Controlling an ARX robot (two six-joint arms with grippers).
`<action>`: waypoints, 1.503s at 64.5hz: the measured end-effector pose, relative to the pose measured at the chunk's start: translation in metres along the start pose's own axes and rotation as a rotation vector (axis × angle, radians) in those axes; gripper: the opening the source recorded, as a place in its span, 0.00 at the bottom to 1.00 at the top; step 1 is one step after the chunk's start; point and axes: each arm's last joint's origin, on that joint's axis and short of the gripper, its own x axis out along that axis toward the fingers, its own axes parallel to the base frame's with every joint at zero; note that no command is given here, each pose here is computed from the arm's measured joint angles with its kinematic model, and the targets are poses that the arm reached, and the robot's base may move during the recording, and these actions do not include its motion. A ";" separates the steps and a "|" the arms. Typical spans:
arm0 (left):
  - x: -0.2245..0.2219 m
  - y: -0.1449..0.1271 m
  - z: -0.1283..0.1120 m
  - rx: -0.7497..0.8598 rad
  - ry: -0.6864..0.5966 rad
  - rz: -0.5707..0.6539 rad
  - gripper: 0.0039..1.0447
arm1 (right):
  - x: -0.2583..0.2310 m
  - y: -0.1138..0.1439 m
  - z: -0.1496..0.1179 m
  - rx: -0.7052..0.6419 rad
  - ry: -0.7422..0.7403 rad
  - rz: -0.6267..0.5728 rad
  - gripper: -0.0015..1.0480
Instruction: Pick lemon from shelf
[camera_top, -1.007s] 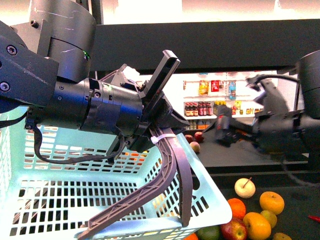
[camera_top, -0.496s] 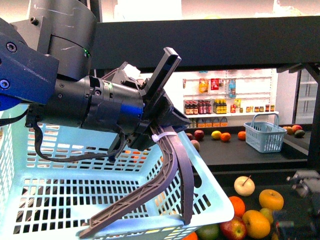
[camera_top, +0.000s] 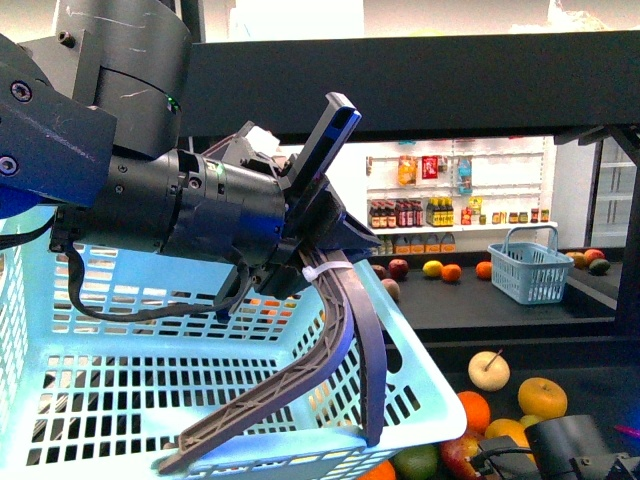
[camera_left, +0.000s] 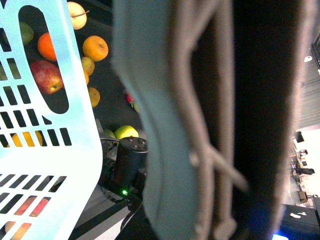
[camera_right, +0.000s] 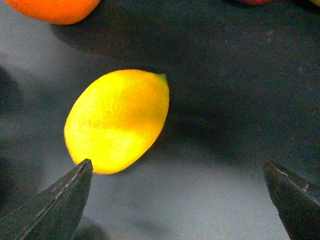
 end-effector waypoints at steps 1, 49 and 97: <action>0.000 0.000 0.000 0.000 0.000 0.000 0.08 | 0.001 0.001 0.000 0.003 0.002 -0.006 0.98; 0.000 0.000 0.000 0.000 0.000 0.000 0.08 | 0.053 0.045 0.005 0.065 0.063 -0.067 0.98; 0.000 0.000 0.000 0.000 0.000 0.000 0.08 | 0.061 0.041 0.002 0.091 0.107 -0.087 0.76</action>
